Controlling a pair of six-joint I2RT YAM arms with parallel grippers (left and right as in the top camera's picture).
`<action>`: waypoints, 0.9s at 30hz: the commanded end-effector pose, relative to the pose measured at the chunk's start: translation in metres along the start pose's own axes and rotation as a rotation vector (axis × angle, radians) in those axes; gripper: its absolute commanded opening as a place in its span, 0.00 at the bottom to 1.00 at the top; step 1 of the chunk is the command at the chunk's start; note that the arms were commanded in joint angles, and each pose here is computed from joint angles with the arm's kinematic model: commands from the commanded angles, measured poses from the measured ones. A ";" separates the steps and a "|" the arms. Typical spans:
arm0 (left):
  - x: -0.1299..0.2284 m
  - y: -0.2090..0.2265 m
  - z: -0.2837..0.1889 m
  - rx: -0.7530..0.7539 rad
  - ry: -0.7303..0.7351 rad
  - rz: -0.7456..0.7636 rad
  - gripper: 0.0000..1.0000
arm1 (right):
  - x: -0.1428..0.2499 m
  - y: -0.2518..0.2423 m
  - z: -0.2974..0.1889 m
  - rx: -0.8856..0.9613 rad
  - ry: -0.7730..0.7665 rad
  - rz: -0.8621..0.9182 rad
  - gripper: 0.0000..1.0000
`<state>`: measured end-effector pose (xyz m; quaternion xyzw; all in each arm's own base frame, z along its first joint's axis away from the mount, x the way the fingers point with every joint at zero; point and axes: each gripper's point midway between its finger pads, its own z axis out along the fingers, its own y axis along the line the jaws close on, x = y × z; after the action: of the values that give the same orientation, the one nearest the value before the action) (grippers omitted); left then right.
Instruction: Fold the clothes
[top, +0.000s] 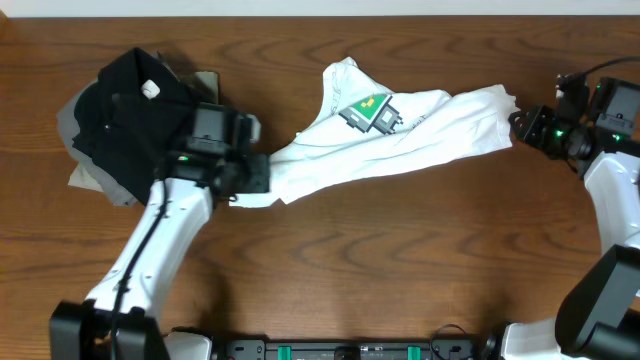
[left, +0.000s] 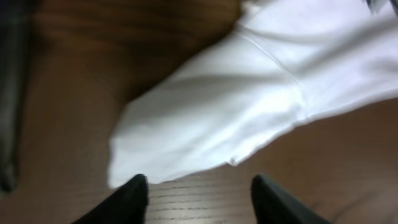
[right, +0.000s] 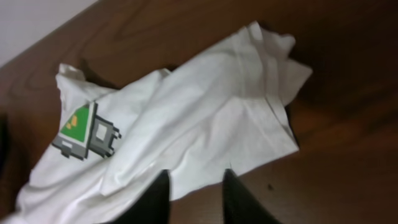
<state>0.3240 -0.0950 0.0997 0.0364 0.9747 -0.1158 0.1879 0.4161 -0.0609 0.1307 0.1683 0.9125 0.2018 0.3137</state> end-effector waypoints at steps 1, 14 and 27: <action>0.014 -0.014 0.022 0.020 0.083 0.137 0.59 | 0.012 0.001 0.014 0.002 0.047 0.003 0.36; 0.057 -0.028 0.081 0.027 0.286 0.255 0.60 | 0.017 0.001 0.022 0.009 0.069 -0.005 0.42; 0.053 -0.043 0.056 -0.111 0.245 0.441 0.51 | 0.015 -0.005 0.022 0.046 0.060 -0.007 0.47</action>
<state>0.2723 -0.1502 0.0131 0.2390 0.9690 -0.0462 0.0413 0.4177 -0.0536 0.1056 0.1672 0.9252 0.1883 0.2839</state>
